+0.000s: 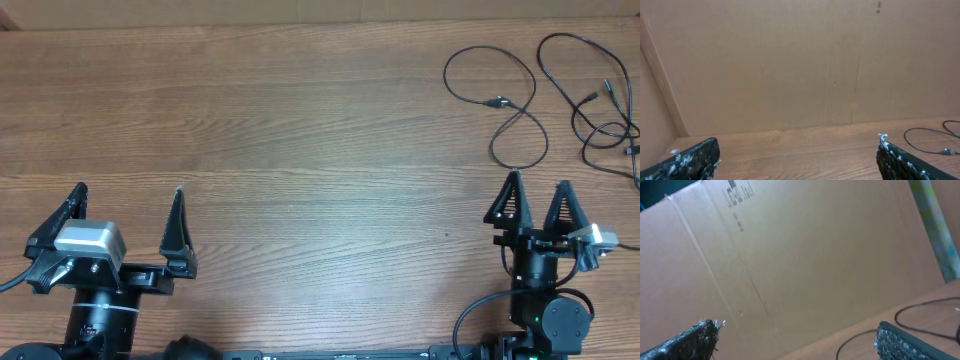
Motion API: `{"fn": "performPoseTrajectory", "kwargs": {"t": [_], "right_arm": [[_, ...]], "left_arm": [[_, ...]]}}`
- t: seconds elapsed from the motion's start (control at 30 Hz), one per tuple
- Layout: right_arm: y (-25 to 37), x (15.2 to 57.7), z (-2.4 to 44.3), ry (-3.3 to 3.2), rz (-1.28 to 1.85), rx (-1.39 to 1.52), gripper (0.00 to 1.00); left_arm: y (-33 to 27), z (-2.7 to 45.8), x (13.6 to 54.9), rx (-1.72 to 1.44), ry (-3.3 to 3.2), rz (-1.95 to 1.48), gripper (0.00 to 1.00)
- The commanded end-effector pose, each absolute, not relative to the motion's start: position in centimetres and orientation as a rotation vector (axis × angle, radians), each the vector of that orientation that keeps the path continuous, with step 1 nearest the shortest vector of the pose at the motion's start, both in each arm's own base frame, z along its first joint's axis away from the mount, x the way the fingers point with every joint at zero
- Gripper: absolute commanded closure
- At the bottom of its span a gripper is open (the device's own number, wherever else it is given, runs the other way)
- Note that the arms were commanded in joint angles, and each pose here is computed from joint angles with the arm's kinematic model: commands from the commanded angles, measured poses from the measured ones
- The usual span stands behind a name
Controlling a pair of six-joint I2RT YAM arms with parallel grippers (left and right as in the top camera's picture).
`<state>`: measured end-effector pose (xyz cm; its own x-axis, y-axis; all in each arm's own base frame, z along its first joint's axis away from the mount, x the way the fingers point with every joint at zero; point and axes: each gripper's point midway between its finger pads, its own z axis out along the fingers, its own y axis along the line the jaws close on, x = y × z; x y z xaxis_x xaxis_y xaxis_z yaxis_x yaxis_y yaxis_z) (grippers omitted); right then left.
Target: Untangle cables
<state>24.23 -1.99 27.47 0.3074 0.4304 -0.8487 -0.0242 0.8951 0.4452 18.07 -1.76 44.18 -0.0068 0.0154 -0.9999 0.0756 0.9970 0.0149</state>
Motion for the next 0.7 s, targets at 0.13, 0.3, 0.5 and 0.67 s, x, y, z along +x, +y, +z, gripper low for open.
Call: {"fn": "performPoseTrajectory", "kwargs": {"t": [0.13, 0.3, 0.5, 0.67], "right_arm": [[-3.0, 24.6, 25.0, 1.290, 0.269, 0.456, 0.00], [-3.9, 24.7, 23.0, 1.326, 0.222, 0.507, 0.00], [-5.1, 24.7, 20.5, 1.406, 0.142, 0.579, 0.00], [-5.6, 24.5, 17.5, 1.518, 0.082, 0.617, 0.00]], "left_arm": [[-1.5, 44.2, 18.2, 0.070, 1.576, -0.018, 0.00], [-1.5, 44.2, 18.2, 0.070, 1.576, -0.018, 0.00], [-1.5, 44.2, 18.2, 0.072, 1.576, -0.021, 0.00], [-1.5, 44.7, 18.2, 0.065, 1.557, -0.027, 0.00]]}}
